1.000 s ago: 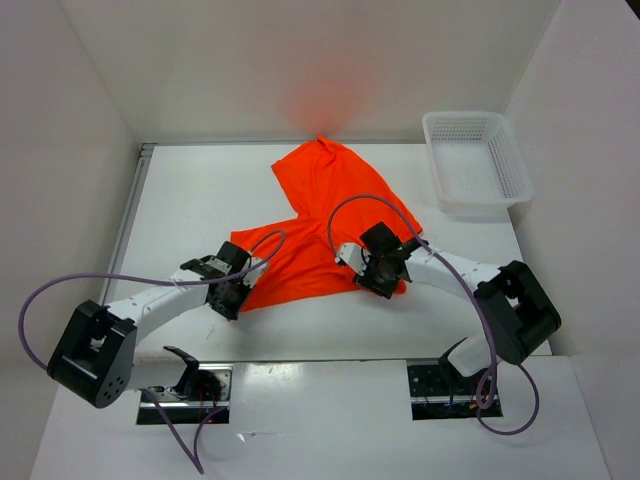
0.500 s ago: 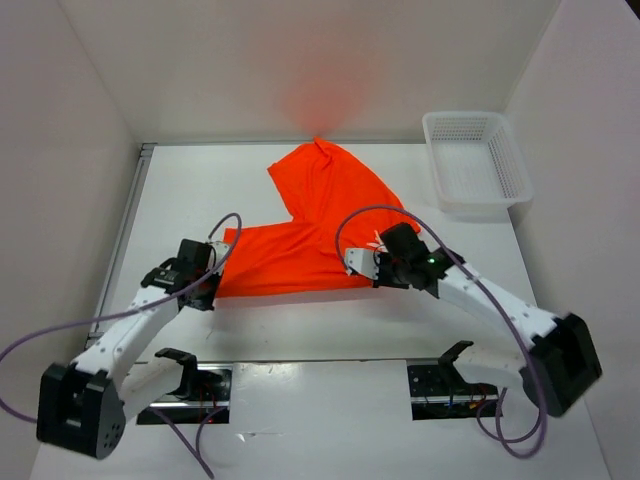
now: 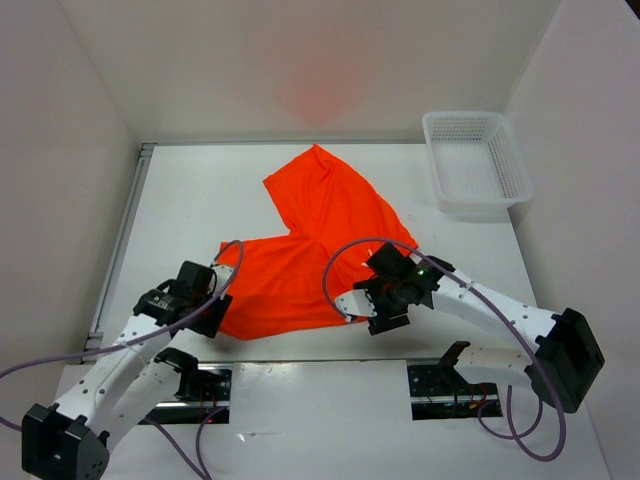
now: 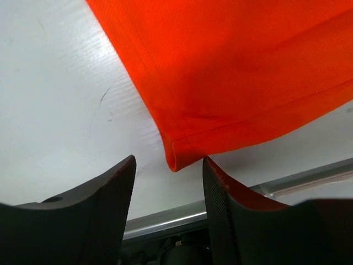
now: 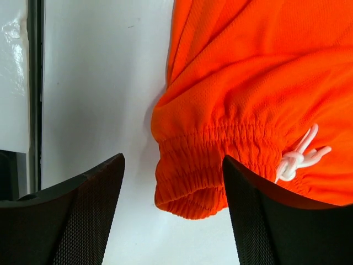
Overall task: Fold and stack the shorts
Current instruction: Flatten the shorts out
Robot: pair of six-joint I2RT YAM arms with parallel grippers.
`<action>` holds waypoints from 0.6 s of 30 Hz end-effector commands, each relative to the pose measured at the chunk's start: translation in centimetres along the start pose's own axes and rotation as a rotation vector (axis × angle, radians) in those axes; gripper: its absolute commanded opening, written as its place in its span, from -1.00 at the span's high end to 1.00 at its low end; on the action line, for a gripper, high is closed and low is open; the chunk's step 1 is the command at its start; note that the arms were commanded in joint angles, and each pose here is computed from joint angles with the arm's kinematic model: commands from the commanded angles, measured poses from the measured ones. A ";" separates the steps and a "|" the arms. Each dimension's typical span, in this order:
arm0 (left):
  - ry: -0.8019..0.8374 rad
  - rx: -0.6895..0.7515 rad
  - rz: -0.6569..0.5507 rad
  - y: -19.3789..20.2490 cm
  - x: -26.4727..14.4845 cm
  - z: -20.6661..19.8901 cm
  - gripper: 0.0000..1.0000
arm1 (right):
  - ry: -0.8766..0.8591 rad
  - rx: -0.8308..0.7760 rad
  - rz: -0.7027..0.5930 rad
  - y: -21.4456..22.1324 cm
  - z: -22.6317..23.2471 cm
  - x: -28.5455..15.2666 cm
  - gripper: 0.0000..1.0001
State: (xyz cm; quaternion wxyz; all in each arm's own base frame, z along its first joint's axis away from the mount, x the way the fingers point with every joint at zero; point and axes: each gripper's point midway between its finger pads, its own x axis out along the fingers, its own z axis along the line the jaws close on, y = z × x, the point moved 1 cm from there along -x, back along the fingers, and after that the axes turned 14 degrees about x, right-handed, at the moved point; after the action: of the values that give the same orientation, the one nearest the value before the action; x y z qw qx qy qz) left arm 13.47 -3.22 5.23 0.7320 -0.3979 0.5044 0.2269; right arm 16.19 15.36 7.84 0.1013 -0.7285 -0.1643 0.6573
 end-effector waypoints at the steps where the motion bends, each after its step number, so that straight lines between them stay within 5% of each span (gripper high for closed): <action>1: 0.014 -0.014 -0.180 -4.8 -1.3 0.6 -0.20 | 0.063 0.061 -0.095 -2.9 -1.6 -2.1 -0.54; 9: 0.030 -0.180 -0.158 -16.4 3.0 9.2 -0.22 | 0.249 0.496 -0.350 -5.3 -11.2 -5.9 -0.54; 14: -0.025 -0.190 -0.163 -18.7 5.7 11.8 -0.24 | 0.334 0.906 -0.323 -1.1 -18.6 -2.9 -0.54; 18: -0.089 -0.190 -0.079 -18.1 8.4 13.0 -0.24 | 0.500 1.079 -0.304 3.2 -23.4 -2.2 -0.40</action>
State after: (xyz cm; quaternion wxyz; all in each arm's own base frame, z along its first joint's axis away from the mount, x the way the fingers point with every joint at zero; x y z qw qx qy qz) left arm 35.17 -4.28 6.43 0.7036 -0.4833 0.4554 0.2531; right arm 34.84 14.34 9.92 0.5071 -0.6794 0.0829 0.5239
